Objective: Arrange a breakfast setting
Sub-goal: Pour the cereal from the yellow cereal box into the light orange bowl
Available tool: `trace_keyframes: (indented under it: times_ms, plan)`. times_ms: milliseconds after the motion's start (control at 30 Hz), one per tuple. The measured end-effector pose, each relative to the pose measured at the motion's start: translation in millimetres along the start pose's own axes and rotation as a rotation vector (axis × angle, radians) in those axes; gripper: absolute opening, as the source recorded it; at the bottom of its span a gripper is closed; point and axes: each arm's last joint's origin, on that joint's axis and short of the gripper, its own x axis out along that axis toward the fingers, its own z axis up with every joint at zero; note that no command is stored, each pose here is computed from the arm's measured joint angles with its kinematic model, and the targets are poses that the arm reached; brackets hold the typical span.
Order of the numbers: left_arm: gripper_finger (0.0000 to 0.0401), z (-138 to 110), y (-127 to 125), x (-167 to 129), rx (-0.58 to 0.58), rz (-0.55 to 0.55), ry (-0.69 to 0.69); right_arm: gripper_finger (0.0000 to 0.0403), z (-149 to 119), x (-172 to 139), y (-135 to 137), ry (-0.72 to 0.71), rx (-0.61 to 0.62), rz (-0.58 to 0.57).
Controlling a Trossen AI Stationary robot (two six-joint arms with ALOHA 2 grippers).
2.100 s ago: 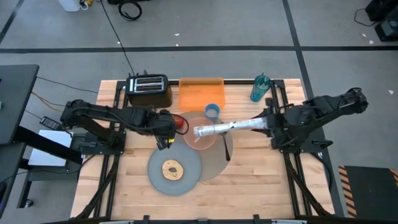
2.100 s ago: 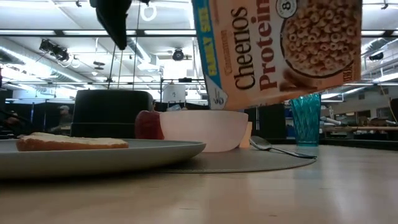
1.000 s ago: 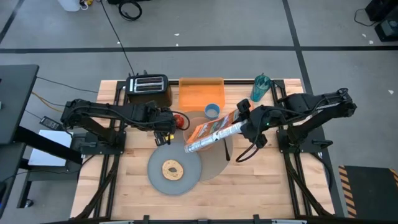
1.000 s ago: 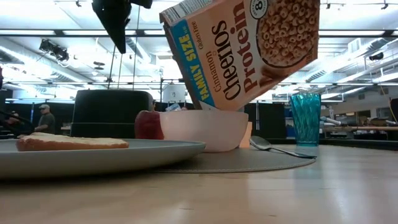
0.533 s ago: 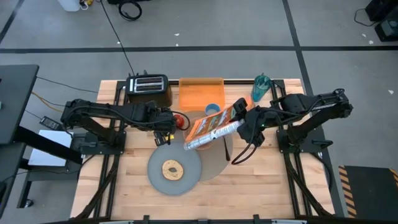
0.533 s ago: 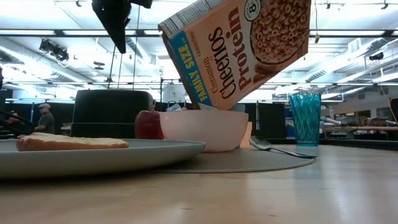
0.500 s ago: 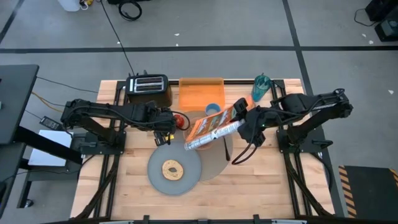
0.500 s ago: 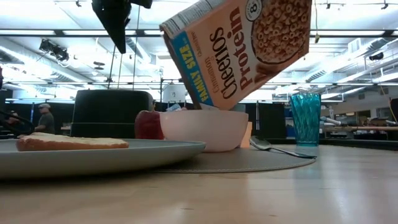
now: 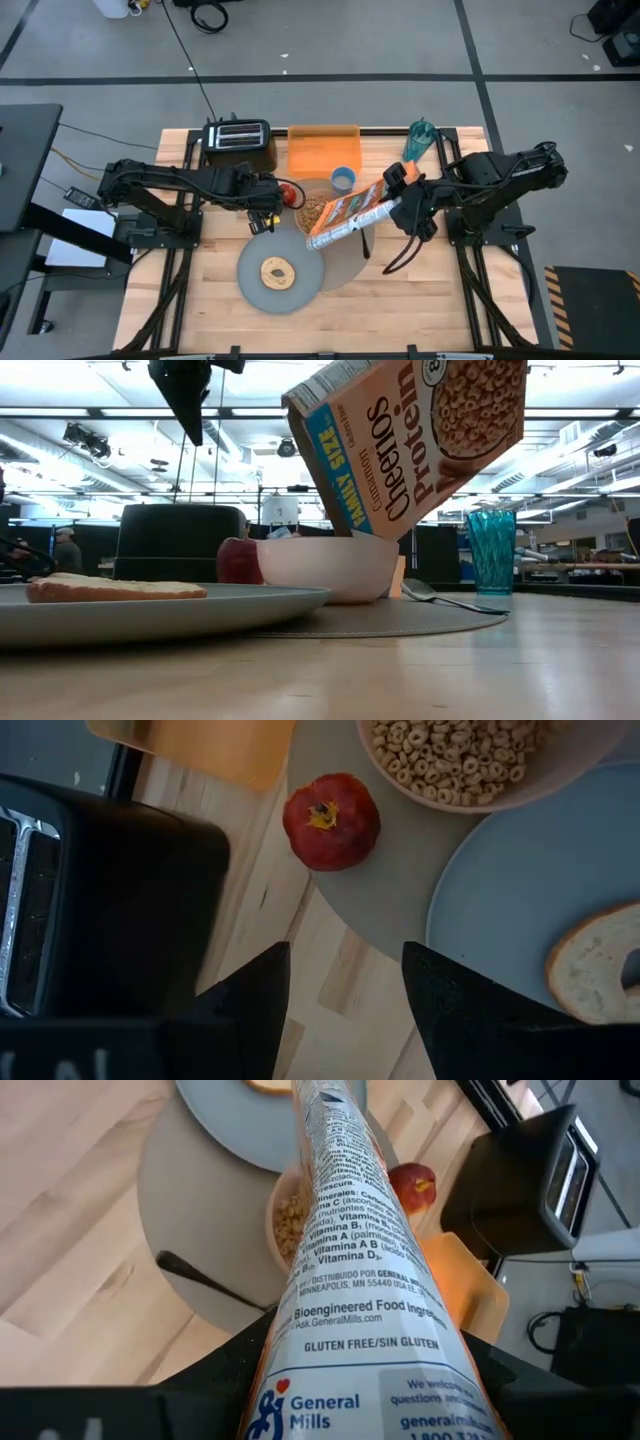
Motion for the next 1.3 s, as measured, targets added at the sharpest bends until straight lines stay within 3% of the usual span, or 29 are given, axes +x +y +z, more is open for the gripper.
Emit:
trace_keyframes:
  times_ms: [600, 967, 1300]
  plan:
    - [0.0201, 0.6, 0.0, 0.0, -0.003, 0.007, -0.009, 0.0201, 10.0, -0.3, -5.8, -0.120, 0.030, -0.020]
    - [0.0201, 0.7, 0.0, 0.0, -0.004, 0.007, -0.010, 0.0201, 2.8, -10.1, 9.4, -0.066, 0.042, 0.046]
    - [0.0201, 2.3, -0.7, 0.0, -0.012, 0.000, -0.026, 0.0201, -6.6, -19.0, 10.0, -0.012, 0.025, -0.022]
